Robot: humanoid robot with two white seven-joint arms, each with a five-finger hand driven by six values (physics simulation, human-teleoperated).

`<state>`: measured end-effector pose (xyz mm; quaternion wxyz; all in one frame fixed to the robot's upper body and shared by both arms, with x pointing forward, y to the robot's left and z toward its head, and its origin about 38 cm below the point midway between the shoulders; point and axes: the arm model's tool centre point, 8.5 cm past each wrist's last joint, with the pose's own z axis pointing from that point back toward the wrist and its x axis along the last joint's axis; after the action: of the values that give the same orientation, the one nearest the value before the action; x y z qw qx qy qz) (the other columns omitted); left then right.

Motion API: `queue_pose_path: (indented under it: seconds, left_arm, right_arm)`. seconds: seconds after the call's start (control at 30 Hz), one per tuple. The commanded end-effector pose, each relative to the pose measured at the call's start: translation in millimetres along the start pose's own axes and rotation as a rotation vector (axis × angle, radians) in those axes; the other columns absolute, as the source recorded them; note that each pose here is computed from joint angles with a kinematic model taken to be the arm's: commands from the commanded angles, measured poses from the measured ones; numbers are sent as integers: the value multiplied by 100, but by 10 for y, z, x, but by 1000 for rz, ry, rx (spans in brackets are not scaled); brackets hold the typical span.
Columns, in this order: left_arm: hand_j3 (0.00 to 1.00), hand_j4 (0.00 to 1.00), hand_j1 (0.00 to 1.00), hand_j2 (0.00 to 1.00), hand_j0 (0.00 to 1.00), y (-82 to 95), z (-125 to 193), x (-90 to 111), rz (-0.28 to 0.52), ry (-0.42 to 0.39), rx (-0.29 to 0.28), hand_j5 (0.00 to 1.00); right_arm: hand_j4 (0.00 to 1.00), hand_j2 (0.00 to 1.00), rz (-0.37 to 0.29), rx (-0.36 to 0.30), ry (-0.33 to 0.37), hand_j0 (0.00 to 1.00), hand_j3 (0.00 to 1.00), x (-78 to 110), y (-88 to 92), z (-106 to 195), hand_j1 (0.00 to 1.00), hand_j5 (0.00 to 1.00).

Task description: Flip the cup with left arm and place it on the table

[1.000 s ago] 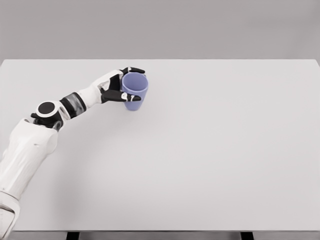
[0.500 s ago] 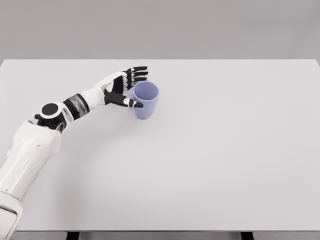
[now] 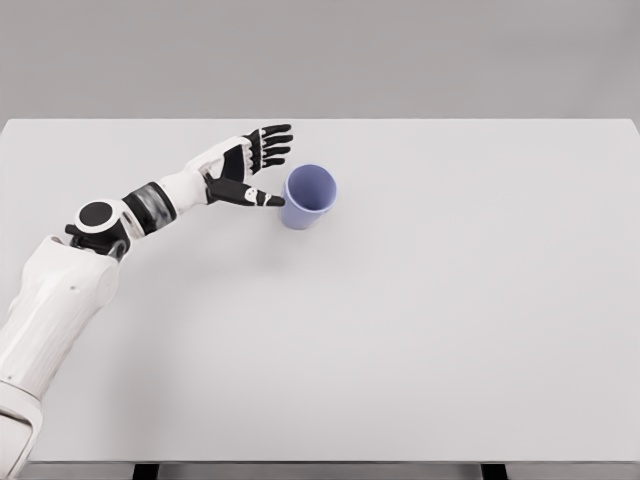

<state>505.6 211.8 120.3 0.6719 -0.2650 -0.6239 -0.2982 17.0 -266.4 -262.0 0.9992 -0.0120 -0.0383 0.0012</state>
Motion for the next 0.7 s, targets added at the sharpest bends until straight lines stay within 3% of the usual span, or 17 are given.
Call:
queue_pose_path:
  seconds: [0.0,0.13,0.23,0.3,0.37,0.4,0.47,0.53,0.67]
  left_arm:
    - [100,100,100,100,100,11,9,9,6,-5,3,100]
    - [100,100,100,100,100,43,20,33,3,-6,7,100]
    - [100,100,100,100,100,289,162,218,-67,0,41,100]
    - [100,100,100,100,100,631,455,402,-187,54,97,100]
    - [100,100,100,100,100,843,695,542,-265,49,136,100]
    - [100,100,100,100,100,871,743,575,-288,37,140,100]
    - [100,100,100,100,100,927,903,690,-472,18,124,100]
    - [100,100,100,100,100,945,1021,726,-686,47,79,100]
    - [100,100,100,100,100,877,1105,701,-831,10,13,100]
  right_arm:
    - [100,100,0,1,0,100,100,0,0,0,100,100]
    - [100,100,0,1,0,100,100,0,0,0,100,100]
    - [100,100,-1,-1,0,100,100,0,-1,0,100,100]
    - [100,100,0,-1,0,100,100,0,-1,0,100,100]
    - [100,100,0,1,0,100,100,0,0,0,100,100]
    - [100,100,-1,-1,0,100,100,0,-1,0,100,100]
    - [100,100,-1,-1,0,100,100,0,-1,0,100,100]
    - [100,100,0,-1,0,100,100,0,-1,0,100,100]
    - [100,100,0,1,0,100,100,0,0,0,100,100]
